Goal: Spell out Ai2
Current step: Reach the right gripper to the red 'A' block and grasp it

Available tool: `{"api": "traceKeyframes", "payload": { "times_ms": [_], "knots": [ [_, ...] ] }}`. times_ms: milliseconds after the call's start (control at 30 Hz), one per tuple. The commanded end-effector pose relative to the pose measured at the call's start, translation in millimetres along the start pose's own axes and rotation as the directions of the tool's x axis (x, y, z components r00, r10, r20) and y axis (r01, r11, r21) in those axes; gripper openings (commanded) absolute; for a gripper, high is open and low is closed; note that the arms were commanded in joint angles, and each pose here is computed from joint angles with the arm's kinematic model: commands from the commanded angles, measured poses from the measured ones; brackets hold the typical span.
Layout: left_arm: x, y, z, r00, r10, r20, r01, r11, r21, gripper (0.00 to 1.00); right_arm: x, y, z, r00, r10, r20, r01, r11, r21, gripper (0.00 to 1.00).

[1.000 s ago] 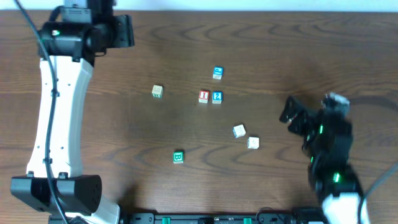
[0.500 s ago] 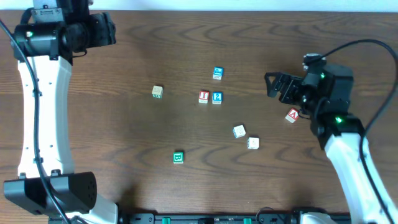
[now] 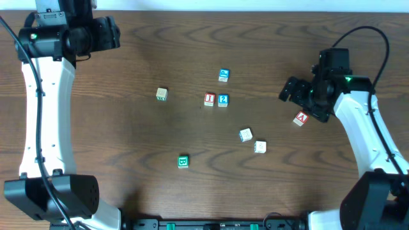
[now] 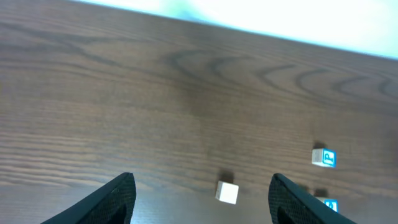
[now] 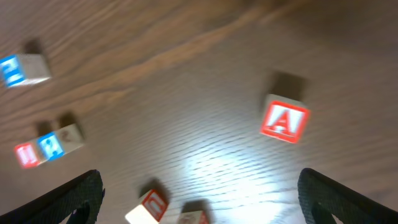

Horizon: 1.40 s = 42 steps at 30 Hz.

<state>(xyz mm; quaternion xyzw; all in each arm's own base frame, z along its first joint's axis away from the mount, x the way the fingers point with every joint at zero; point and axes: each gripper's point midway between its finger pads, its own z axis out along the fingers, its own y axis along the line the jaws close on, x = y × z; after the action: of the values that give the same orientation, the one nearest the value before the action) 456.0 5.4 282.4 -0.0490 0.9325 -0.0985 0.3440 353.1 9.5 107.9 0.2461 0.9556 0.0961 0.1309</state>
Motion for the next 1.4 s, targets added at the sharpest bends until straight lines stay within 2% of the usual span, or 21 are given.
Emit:
{"api": "traceKeyframes", "payload": {
  "times_ms": [0,67,367,567,867,967,1200,1367],
  "knots": [
    [0,-2,4,1.000,-0.001,-0.003,0.001,1.000,0.028,0.70,-5,-23,3,0.995,0.096,0.033,-0.099,0.988,0.115,0.98],
    [0,-2,4,1.000,-0.001,-0.004,0.002,1.000,0.028,0.70,-3,-28,10,0.993,0.115,0.018,-0.117,0.983,0.141,0.96],
    [0,-1,4,1.000,-0.002,-0.004,0.002,1.000,0.027,0.70,9,-43,47,0.988,0.132,-0.076,-0.113,0.968,0.224,0.94],
    [0,-1,4,1.000,-0.001,-0.004,0.002,1.000,0.027,0.70,10,-52,60,0.985,0.148,-0.084,-0.120,0.955,0.273,0.94],
    [0,-1,4,1.000,0.002,-0.004,-0.002,1.000,0.026,0.70,12,-59,81,0.983,0.148,-0.112,-0.109,0.948,0.298,0.87],
    [0,-1,4,1.000,0.007,-0.003,-0.007,1.000,0.027,0.70,14,-62,87,0.979,0.157,-0.126,-0.113,0.947,0.301,0.80],
    [0,-1,4,1.000,0.017,-0.003,-0.017,1.000,0.027,0.69,12,-61,92,0.980,0.154,-0.125,-0.111,0.948,0.298,0.54],
    [0,-1,4,1.000,0.017,-0.003,-0.017,1.000,0.027,0.70,10,-61,93,0.981,0.152,-0.117,-0.112,0.949,0.293,0.41]
  ]
}}
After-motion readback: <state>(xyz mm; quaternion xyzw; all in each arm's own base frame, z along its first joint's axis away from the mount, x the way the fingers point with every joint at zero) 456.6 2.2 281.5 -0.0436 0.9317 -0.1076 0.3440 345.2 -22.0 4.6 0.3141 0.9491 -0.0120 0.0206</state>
